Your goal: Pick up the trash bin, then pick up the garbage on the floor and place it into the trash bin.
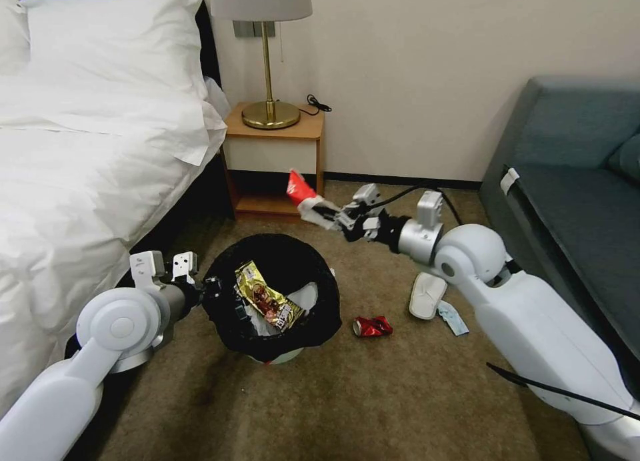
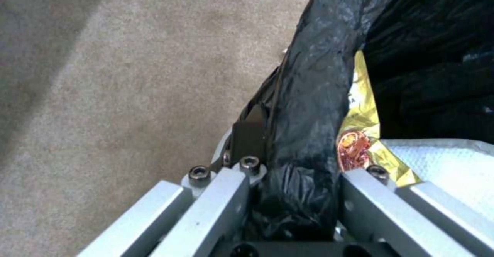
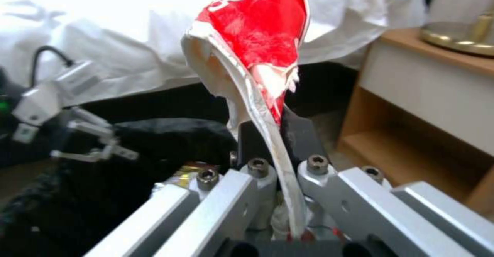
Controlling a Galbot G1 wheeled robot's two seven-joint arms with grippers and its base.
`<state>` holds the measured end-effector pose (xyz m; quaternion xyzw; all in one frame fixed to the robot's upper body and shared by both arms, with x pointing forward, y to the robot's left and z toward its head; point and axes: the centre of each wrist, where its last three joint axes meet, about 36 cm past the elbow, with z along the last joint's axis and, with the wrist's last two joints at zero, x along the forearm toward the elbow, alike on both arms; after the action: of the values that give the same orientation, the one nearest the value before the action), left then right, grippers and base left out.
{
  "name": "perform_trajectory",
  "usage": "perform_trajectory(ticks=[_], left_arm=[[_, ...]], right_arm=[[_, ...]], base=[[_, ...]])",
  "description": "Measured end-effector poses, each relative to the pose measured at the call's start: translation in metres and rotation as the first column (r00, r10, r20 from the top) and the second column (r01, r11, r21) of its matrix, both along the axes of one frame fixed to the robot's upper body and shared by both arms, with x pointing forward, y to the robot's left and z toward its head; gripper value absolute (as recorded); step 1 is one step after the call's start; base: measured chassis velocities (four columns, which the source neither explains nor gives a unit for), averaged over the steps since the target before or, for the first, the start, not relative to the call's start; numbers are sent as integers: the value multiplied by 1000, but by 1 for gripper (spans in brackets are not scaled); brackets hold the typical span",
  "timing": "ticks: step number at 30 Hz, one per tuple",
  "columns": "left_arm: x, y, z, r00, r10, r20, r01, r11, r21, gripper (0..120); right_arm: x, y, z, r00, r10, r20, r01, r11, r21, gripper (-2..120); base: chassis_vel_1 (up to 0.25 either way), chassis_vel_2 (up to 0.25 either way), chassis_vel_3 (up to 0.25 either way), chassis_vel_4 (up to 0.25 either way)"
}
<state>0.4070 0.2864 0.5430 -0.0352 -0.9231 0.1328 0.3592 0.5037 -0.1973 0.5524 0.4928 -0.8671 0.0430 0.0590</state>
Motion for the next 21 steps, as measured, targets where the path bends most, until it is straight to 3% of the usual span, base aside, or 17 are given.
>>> perform_trajectory(ticks=[11,21], left_arm=[[-1,-2,0,1000,-3,2,3,1000,-3,3],[1,-2,1,1000,-1,6,1,1000,-9,3]], right_arm=[[-18,49,-16,995,95,-41,-96,995,-5,0],[-28,64,-31,990,115,-79,-118,993,-28,0]], base=[[0,0,0,0],[0,0,0,0]])
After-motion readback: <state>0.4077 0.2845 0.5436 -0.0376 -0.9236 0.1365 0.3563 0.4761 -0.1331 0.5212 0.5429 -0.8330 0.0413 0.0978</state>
